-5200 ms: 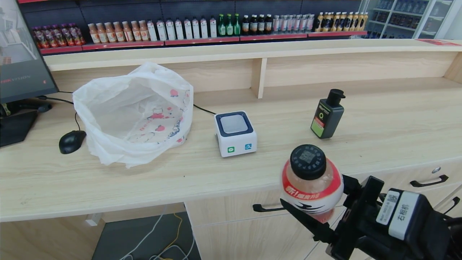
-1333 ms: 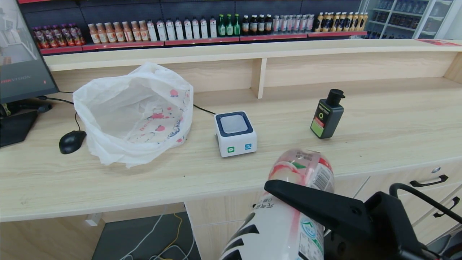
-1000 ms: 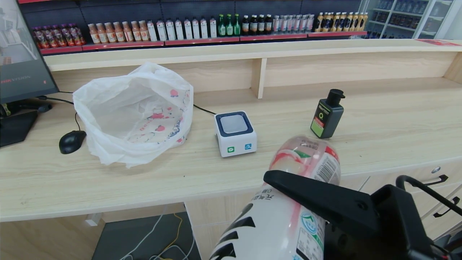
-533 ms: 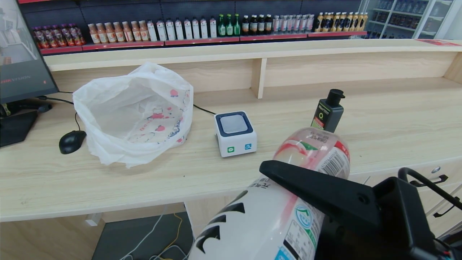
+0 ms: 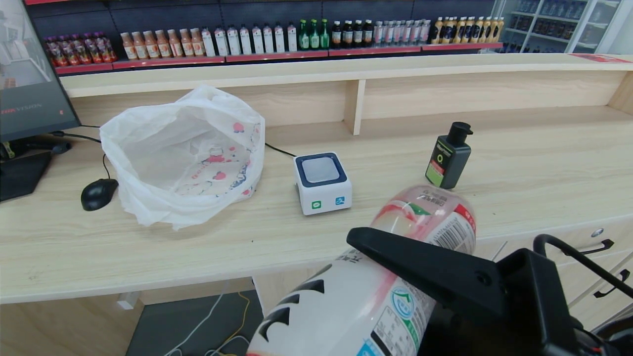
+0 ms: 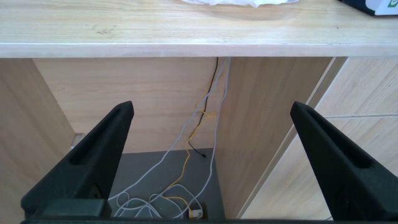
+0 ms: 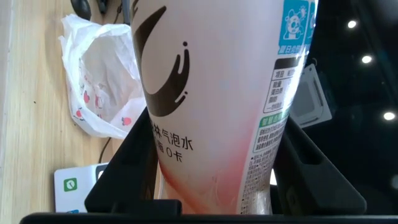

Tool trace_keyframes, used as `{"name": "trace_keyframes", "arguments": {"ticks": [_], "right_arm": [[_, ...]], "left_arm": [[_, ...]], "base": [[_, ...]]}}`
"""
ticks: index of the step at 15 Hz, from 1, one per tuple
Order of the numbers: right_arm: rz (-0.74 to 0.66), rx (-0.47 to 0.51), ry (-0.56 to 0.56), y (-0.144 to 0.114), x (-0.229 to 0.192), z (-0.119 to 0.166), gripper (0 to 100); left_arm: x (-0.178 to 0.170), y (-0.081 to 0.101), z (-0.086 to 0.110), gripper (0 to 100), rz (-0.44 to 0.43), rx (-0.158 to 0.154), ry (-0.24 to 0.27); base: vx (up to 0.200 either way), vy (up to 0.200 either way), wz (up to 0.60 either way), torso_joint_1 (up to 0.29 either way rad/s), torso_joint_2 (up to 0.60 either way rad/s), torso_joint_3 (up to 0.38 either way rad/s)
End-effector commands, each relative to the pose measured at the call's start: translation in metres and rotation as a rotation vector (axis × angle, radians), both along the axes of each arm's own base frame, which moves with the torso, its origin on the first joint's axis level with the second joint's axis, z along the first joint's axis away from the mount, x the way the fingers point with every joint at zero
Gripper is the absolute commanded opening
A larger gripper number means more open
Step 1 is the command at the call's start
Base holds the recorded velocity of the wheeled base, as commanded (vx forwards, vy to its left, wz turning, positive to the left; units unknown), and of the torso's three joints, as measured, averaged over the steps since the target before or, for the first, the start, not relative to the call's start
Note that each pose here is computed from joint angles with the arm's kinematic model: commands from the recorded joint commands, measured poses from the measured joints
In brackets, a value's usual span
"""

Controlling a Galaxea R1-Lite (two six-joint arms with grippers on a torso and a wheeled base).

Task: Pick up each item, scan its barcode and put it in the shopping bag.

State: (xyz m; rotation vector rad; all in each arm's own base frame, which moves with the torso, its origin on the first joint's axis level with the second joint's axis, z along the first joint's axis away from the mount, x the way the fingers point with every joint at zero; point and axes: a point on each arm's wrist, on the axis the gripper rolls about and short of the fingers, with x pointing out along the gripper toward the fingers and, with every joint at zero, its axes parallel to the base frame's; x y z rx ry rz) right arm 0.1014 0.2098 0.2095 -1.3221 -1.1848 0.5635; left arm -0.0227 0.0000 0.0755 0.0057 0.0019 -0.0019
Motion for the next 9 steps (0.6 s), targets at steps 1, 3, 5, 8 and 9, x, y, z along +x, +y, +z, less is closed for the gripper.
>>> {"name": "trace_keyframes", "arguments": {"ticks": [1, 3, 5, 8, 9], "right_arm": [[0.000, -0.001, -0.001, 0.001, 0.000, 0.000, 0], [0.003, 0.003, 0.002, -0.001, -0.001, 0.000, 0], [0.026, 0.028, 0.049, -0.003, -0.002, -0.003, 0], [0.096, 0.077, 0.268, -0.011, -0.006, -0.016, 0], [0.115, 0.095, 0.327, -0.013, -0.007, -0.018, 0]], "left_arm": [[0.000, 0.000, 0.000, 100, 0.000, 0.000, 0.000], [0.000, 0.000, 0.000, 100, 0.000, 0.000, 0.000], [0.000, 0.000, 0.000, 100, 0.000, 0.000, 0.000], [0.000, 0.000, 0.000, 100, 0.000, 0.000, 0.000], [0.000, 0.000, 0.000, 100, 0.000, 0.000, 0.000]], "base": [[0.000, 0.000, 0.00, 0.000, 0.00, 0.000], [0.000, 0.000, 0.00, 0.000, 0.00, 0.000], [0.000, 0.000, 0.00, 0.000, 0.00, 0.000], [0.000, 0.000, 0.00, 0.000, 0.00, 0.000], [0.000, 0.000, 0.00, 0.000, 0.00, 0.000]]}}
